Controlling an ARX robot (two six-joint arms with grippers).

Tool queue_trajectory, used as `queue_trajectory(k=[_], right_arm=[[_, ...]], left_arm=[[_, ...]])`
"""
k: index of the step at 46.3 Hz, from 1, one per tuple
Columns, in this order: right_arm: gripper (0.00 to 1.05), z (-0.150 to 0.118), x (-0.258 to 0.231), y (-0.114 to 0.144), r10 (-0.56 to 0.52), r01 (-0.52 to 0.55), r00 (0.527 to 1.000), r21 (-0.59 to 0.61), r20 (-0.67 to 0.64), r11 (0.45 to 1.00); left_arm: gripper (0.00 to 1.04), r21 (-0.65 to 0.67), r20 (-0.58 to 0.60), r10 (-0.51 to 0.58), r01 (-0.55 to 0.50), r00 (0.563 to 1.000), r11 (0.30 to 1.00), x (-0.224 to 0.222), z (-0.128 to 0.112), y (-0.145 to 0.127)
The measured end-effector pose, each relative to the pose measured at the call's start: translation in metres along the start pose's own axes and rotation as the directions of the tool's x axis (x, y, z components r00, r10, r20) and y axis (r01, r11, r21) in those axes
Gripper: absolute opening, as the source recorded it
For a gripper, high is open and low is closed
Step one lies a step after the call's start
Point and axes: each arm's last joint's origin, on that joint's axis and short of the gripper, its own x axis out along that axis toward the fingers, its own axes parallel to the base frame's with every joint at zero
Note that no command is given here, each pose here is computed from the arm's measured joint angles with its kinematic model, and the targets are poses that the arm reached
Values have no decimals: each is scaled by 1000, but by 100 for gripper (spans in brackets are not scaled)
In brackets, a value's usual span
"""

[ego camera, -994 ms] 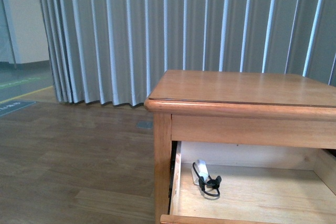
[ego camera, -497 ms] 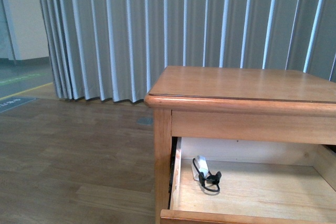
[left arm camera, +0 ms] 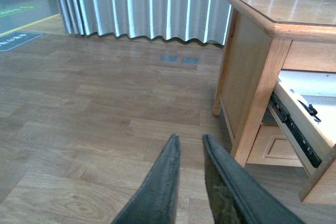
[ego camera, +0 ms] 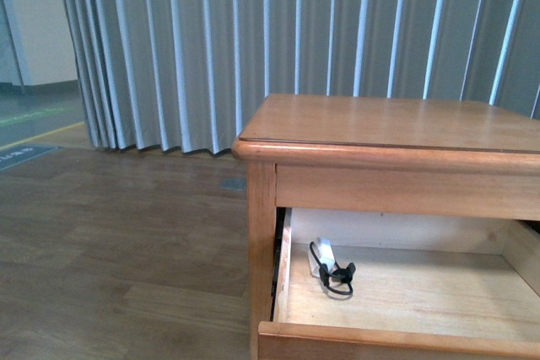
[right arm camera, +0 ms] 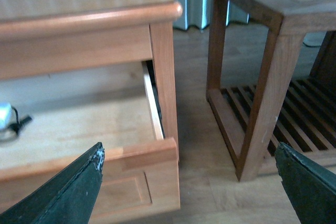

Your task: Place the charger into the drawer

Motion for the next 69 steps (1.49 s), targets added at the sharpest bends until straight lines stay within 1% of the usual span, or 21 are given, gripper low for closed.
queue_trajectory(k=[3, 5, 8, 9, 11, 15, 17, 21, 24, 33, 39, 44, 57, 62, 69], right_arm=[[96, -7, 10, 5, 35, -40, 991, -38, -126, 998], [96, -12, 19, 9, 48, -62, 978, -64, -202, 996], [96, -18, 35, 16, 85, -115, 950, -84, -299, 990], [96, -20, 40, 19, 100, -136, 938, -87, -331, 987], [96, -26, 51, 25, 137, -182, 905, -76, -402, 980], [96, -38, 68, 35, 168, -229, 865, -75, -472, 971], [96, -40, 73, 40, 186, -251, 851, -69, -490, 966], [96, -42, 83, 49, 213, -282, 840, -67, -499, 957], [96, -42, 96, 60, 238, -313, 835, -72, -495, 947], [96, -48, 131, 86, 258, -338, 830, -80, -494, 938], [96, -47, 161, 104, 259, -338, 850, -98, -458, 936], [96, -45, 190, 122, 261, -332, 877, -115, -404, 936], [96, -39, 262, 163, 286, -333, 914, -131, -288, 934], [96, -38, 276, 170, 278, -313, 930, -118, -242, 943], [96, -36, 276, 165, 308, -330, 928, -79, -210, 941]], left_arm=[[36, 0, 0, 0, 0, 1000, 1000, 0, 0, 0], [45, 0, 0, 0, 0, 1000, 1000, 0, 0, 0], [61, 0, 0, 0, 0, 1000, 1000, 0, 0, 0], [65, 0, 0, 0, 0, 1000, 1000, 0, 0, 0], [75, 0, 0, 0, 0, 1000, 1000, 0, 0, 0], [95, 0, 0, 0, 0, 1000, 1000, 0, 0, 0], [100, 1, 0, 0, 0, 1000, 1000, 0, 0, 0], [98, 2, 0, 0, 0, 1000, 1000, 0, 0, 0], [99, 3, 0, 0, 0, 1000, 1000, 0, 0, 0], [99, 3, 0, 0, 0, 1000, 1000, 0, 0, 0], [99, 3, 0, 0, 0, 1000, 1000, 0, 0, 0], [99, 3, 1, 0, 0, 1000, 1000, 0, 0, 0], [99, 3, 1, 0, 0, 1000, 1000, 0, 0, 0], [99, 3, 1, 0, 0, 1000, 1000, 0, 0, 0], [99, 3, 2, 0, 0, 1000, 1000, 0, 0, 0]])
